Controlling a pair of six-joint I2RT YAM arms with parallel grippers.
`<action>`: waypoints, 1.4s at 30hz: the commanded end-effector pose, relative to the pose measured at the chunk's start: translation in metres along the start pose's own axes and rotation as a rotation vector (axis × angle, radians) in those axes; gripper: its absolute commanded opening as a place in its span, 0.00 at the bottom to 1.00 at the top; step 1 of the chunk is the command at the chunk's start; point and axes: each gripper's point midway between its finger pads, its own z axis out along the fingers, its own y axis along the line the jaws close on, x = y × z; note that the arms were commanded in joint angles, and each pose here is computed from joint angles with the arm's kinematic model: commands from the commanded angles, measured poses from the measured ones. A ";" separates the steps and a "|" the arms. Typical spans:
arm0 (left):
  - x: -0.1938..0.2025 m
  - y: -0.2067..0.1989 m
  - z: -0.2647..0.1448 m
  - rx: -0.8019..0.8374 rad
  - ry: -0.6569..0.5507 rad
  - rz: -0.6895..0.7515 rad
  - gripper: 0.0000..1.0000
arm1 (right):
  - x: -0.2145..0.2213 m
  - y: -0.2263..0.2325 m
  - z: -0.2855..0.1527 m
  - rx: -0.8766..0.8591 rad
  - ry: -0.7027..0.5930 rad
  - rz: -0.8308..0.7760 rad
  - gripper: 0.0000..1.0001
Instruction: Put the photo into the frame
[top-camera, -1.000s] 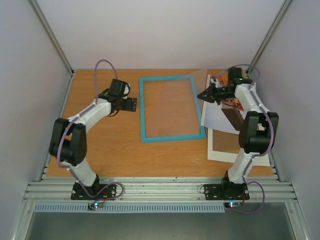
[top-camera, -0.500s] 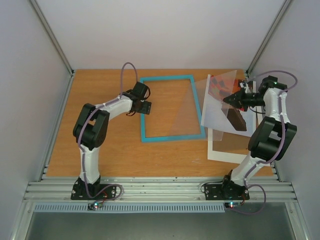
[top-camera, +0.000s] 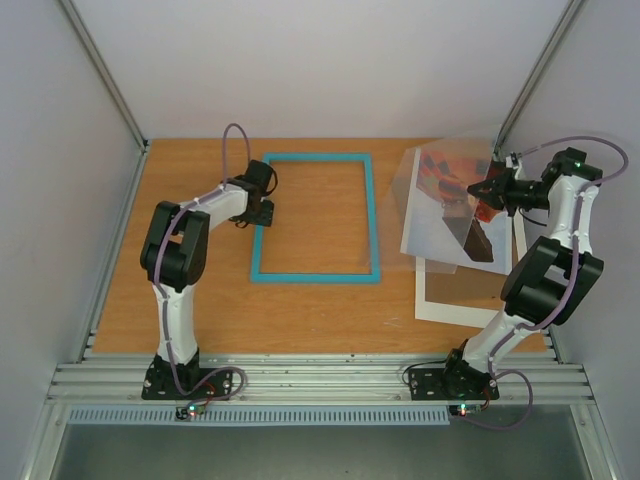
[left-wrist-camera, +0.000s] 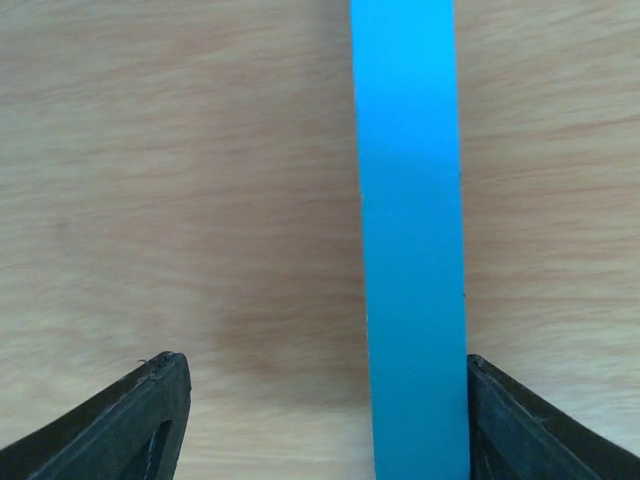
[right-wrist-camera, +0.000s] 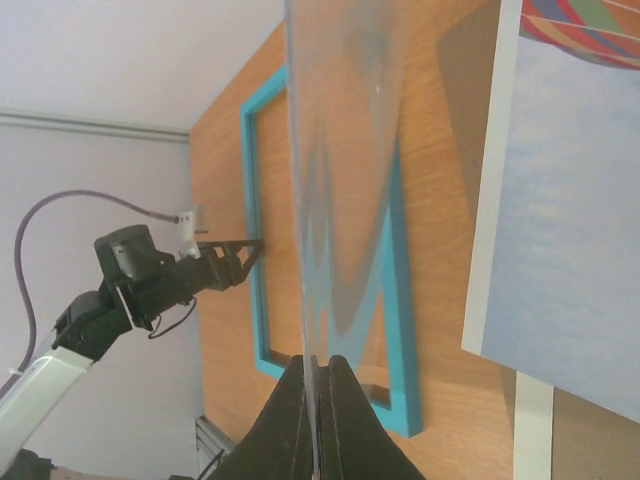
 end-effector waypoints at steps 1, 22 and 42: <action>0.008 0.039 -0.018 -0.072 0.034 0.037 0.72 | -0.006 0.022 -0.019 -0.049 -0.054 -0.046 0.01; 0.077 -0.106 -0.149 0.708 -0.009 0.698 0.98 | 0.003 -0.068 -0.019 0.022 0.119 -0.042 0.01; 0.163 -0.157 -0.099 0.650 0.104 1.145 0.79 | 0.011 -0.165 -0.013 0.291 0.174 -0.093 0.72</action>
